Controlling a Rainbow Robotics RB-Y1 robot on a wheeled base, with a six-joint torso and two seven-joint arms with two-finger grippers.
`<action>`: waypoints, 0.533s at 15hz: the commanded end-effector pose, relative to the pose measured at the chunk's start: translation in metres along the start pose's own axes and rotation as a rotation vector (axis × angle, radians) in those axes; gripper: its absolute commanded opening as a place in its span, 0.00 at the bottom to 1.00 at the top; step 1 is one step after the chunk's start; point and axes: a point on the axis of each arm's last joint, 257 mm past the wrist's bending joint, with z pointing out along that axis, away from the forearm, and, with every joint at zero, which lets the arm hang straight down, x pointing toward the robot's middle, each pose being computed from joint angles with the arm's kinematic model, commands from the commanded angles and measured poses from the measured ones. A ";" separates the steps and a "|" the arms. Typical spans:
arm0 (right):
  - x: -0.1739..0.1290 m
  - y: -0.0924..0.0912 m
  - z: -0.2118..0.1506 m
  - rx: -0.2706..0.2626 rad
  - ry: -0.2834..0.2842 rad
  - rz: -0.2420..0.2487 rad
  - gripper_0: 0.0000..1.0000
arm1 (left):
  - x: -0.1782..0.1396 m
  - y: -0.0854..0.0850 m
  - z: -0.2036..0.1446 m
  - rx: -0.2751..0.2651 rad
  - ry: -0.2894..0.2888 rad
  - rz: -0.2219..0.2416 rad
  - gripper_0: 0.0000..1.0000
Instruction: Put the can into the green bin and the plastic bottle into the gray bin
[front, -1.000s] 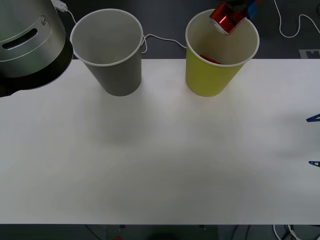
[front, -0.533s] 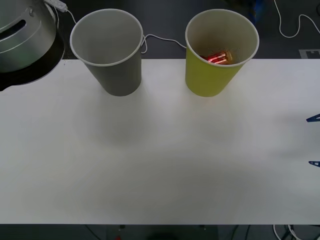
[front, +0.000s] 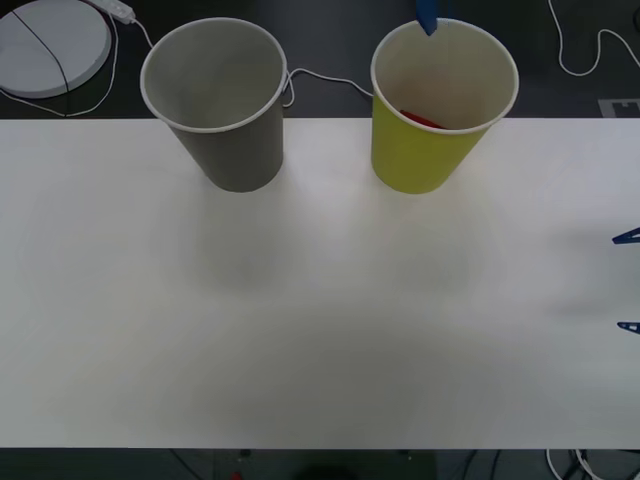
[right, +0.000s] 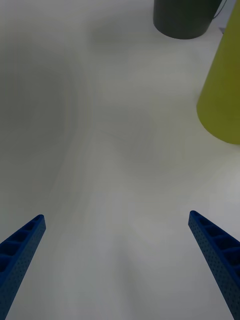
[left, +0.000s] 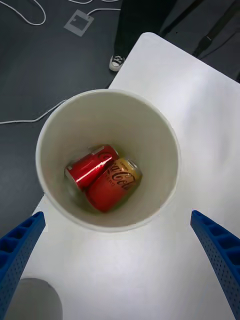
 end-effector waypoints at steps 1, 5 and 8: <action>0.000 0.000 0.000 0.000 0.000 0.000 1.00 | 0.039 0.009 -0.028 0.019 -0.020 0.028 1.00; 0.000 0.000 0.000 0.000 0.000 0.000 1.00 | 0.096 0.013 -0.069 0.040 -0.017 0.060 1.00; 0.000 0.000 0.000 0.000 0.000 0.000 1.00 | 0.146 0.020 -0.094 0.034 -0.008 0.159 1.00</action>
